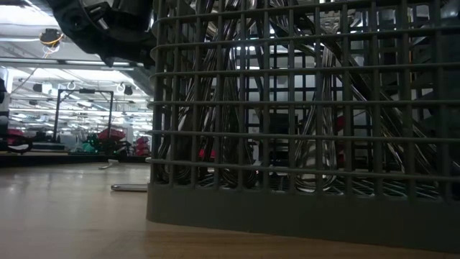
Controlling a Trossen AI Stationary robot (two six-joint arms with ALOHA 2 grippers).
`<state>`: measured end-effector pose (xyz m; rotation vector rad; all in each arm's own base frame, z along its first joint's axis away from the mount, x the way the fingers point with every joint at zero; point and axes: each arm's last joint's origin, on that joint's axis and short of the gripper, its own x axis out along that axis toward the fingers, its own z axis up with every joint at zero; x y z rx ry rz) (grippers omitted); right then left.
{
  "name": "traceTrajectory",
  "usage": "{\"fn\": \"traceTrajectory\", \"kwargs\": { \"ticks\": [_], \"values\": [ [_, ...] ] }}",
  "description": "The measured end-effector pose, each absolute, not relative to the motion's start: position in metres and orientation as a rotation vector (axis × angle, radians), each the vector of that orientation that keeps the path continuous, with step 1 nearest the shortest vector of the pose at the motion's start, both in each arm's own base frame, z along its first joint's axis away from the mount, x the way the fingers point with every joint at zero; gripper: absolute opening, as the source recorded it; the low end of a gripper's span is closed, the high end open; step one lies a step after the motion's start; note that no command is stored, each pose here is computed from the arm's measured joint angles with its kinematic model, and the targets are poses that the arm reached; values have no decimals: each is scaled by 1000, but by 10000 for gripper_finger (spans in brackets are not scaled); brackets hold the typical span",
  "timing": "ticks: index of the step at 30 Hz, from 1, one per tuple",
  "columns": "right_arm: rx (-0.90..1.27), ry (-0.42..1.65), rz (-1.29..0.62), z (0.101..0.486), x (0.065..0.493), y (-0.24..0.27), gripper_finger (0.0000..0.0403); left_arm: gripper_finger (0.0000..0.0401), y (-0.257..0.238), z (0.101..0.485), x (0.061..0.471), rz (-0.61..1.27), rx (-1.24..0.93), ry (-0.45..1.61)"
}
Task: Sort silverware
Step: Put the knife into the gray silverware rack
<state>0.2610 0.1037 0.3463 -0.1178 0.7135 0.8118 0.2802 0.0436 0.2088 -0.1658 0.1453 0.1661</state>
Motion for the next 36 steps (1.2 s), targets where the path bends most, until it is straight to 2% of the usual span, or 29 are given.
{"fn": "traceTrajectory", "kwargs": {
  "ticks": [5, 10, 16, 21, 28, 36],
  "values": [
    [-245, 718, 637, 372, 257, 96, 74, 123, 54, 206, 278, 193, -158, 170],
    [-383, 698, 419, 378, 262, 82, 74, 123, 57, 198, 275, 84, -168, 265],
    [-343, 721, 253, 378, 272, 43, 74, 123, 55, 180, 268, 38, -107, 472],
    [-270, 719, 176, 378, 277, 7, 74, 123, 57, 170, 264, 111, -20, 574],
    [-109, 732, 160, 344, 283, -35, 74, 123, 60, 144, 274, 78, 82, 632],
    [-4, 763, 122, 301, 280, -61, 74, 123, 60, 115, 287, 22, 51, 621]
  ]
}}
